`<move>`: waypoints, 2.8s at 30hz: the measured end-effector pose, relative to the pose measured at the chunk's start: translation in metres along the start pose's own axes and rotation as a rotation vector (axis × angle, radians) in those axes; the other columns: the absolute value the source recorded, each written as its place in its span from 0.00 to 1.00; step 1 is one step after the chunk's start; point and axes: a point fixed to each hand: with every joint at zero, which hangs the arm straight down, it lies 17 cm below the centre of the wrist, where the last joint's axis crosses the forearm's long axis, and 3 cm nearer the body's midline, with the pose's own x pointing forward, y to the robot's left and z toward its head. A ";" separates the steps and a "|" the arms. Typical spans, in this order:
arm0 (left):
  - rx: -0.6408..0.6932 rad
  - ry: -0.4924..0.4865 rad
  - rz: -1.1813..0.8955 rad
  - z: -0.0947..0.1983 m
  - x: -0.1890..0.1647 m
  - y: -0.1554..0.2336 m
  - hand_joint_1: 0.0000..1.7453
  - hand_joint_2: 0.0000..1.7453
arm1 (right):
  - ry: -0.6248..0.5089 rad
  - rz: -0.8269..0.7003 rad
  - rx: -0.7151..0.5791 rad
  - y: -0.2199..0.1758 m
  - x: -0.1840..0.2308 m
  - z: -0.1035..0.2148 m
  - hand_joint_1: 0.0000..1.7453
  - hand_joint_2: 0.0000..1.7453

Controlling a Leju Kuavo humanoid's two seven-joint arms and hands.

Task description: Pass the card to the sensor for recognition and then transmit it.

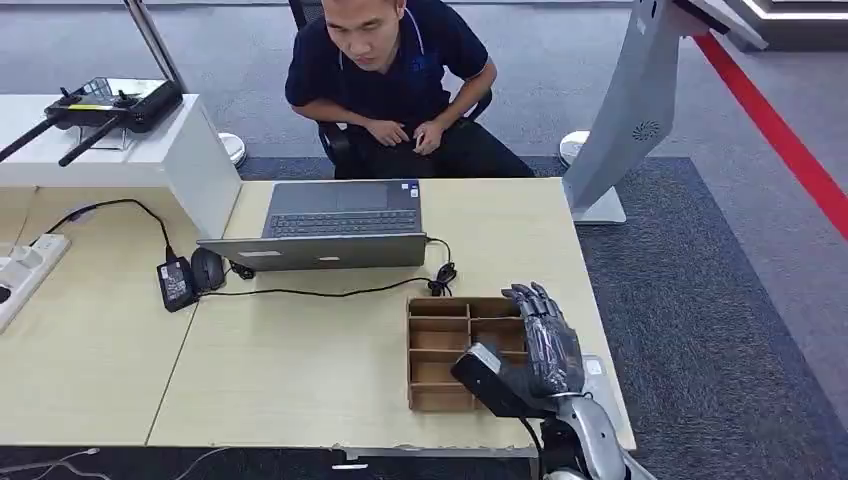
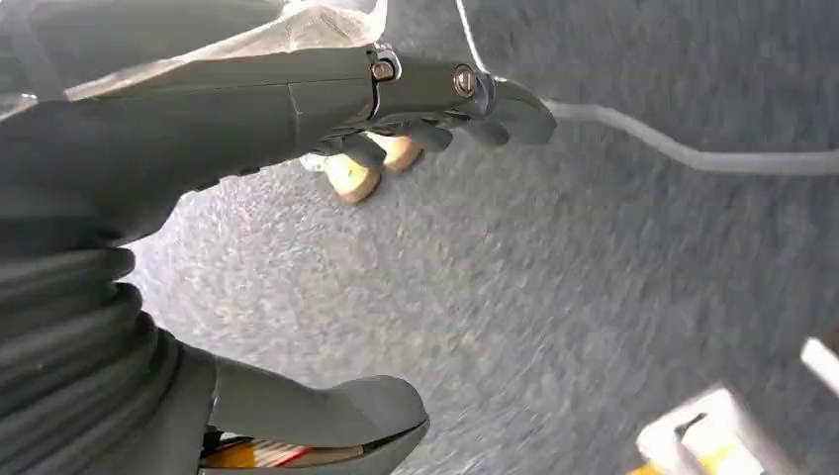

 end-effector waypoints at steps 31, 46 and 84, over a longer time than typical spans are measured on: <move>-0.045 -0.119 -0.124 0.013 0.024 -0.022 0.00 1.00 | 0.011 0.020 0.004 0.003 -0.007 -0.001 0.24 1.00; -0.045 -0.125 -0.132 0.013 0.024 -0.023 0.00 1.00 | 0.008 0.016 -0.004 0.001 -0.004 -0.005 0.22 1.00; -0.045 -0.132 -0.140 0.014 0.026 -0.023 0.00 1.00 | 0.028 0.023 0.003 0.019 -0.009 -0.008 0.21 1.00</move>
